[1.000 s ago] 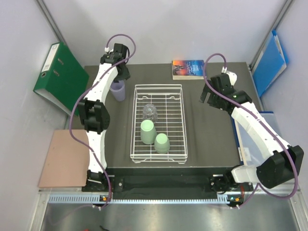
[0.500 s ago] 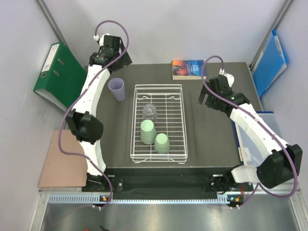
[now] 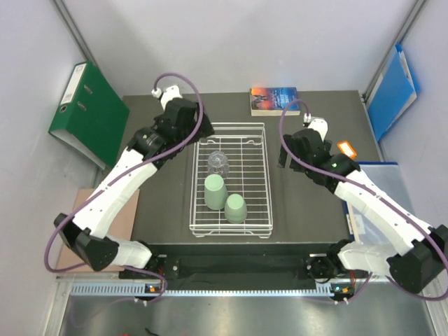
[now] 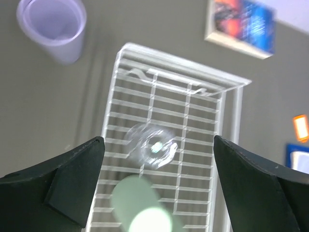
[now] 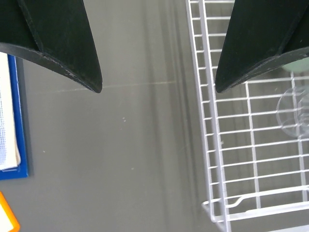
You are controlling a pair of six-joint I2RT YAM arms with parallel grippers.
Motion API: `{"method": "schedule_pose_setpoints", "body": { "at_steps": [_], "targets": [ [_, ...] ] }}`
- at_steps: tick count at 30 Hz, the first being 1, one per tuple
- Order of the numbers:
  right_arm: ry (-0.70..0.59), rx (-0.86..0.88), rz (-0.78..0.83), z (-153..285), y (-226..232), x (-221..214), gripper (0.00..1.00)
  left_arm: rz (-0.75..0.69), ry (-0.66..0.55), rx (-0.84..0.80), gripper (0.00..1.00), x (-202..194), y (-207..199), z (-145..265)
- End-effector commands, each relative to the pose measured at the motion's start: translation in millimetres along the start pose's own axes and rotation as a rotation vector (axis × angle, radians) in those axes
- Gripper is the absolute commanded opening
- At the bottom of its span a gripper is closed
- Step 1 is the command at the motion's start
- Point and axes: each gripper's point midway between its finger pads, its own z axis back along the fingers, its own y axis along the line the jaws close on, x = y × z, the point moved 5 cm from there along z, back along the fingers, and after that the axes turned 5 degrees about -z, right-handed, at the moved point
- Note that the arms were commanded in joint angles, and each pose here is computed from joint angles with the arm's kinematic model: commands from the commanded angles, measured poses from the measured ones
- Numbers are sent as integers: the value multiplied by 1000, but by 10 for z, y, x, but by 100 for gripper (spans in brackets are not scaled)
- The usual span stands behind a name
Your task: Unload the cups from the dish rack
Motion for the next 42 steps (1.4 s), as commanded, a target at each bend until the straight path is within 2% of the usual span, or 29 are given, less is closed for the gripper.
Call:
{"method": "schedule_pose_setpoints", "body": {
  "at_steps": [1,3,6,10,15,22,32,42],
  "targets": [
    [-84,80,-3,196,116,96,100,13,-40,-17,99,9,31,375],
    [-69,57,-24,178,95,52,100,-49,-15,-14,99,-135,-6,521],
    [-38,152,-11,189,228,-12,100,-107,12,28,99,-322,60,645],
    [-34,345,84,402,647,-195,100,-50,20,116,99,-469,316,750],
    [-1,407,247,497,1132,-438,100,36,-47,184,99,-468,638,929],
    [-14,520,315,708,1701,-517,100,111,-88,318,99,-453,914,1062],
    [2,631,348,872,2049,-600,100,168,-66,290,99,-615,1055,1133],
    [74,620,406,691,2178,-892,100,196,-43,289,99,-707,1083,1120]
  ]
}}
